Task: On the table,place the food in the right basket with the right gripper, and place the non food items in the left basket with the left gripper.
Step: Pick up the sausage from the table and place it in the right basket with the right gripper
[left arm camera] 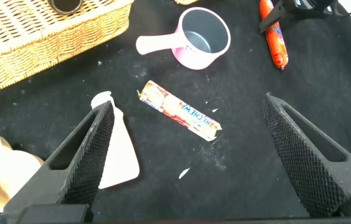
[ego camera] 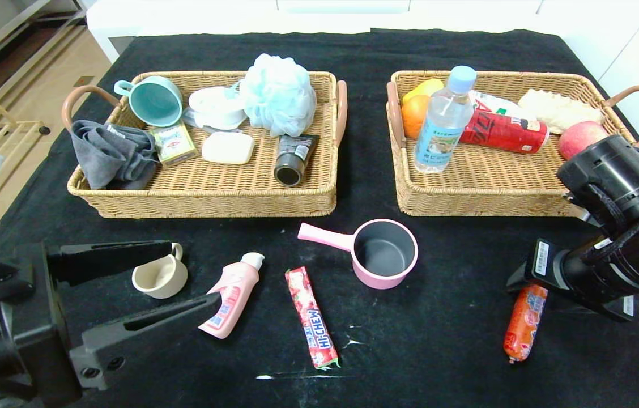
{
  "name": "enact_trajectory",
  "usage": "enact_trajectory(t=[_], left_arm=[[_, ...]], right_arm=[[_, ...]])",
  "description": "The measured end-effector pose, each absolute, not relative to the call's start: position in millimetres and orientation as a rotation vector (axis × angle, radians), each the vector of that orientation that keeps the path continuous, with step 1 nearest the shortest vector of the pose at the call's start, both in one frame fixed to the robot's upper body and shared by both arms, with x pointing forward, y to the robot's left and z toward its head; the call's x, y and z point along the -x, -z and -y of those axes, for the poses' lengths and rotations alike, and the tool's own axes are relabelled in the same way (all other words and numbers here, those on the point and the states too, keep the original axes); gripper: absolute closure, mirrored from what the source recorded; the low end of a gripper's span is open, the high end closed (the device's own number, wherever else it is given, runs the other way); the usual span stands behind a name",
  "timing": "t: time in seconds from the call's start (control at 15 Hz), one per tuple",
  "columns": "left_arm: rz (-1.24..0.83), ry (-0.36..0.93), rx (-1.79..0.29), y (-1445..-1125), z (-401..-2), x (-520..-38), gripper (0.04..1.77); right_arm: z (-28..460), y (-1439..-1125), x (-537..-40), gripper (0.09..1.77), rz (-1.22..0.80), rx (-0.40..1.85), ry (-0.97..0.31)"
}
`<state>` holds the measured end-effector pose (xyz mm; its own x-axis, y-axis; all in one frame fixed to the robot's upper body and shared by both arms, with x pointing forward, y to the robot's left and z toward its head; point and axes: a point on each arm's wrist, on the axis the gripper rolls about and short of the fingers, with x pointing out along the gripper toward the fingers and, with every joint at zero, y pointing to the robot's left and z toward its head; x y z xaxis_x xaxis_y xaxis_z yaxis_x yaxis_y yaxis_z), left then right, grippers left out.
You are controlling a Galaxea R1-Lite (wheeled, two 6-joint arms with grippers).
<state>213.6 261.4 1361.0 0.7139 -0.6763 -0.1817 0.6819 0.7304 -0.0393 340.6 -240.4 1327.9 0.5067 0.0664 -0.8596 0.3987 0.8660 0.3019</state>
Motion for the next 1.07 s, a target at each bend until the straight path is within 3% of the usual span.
enact_trajectory(t=[0.13,0.2,0.27,1.07], left_arm=[[-0.187,0.752,-0.031,-1361.2,-261.5,-213.4,0.09],[-0.187,0.752,-0.031,-1361.2,-261.5,-213.4,0.09],[-0.187,0.753,-0.031,-1361.2,-261.5,-213.4,0.09],[-0.186,0.753,-0.033,-1361.3,-261.6,-213.2,0.09]], right_arm=[[241.3,-1327.1,-341.7,1.08,-1.031,-0.508,0.217],[241.5,-1326.7,-342.2,1.34,-1.032,-0.509,0.218],[241.6,-1326.2,-342.7,1.43,-1.033,-0.509,0.221],[240.6,-1322.7,-344.3,1.43,-1.045,-0.501,0.226]])
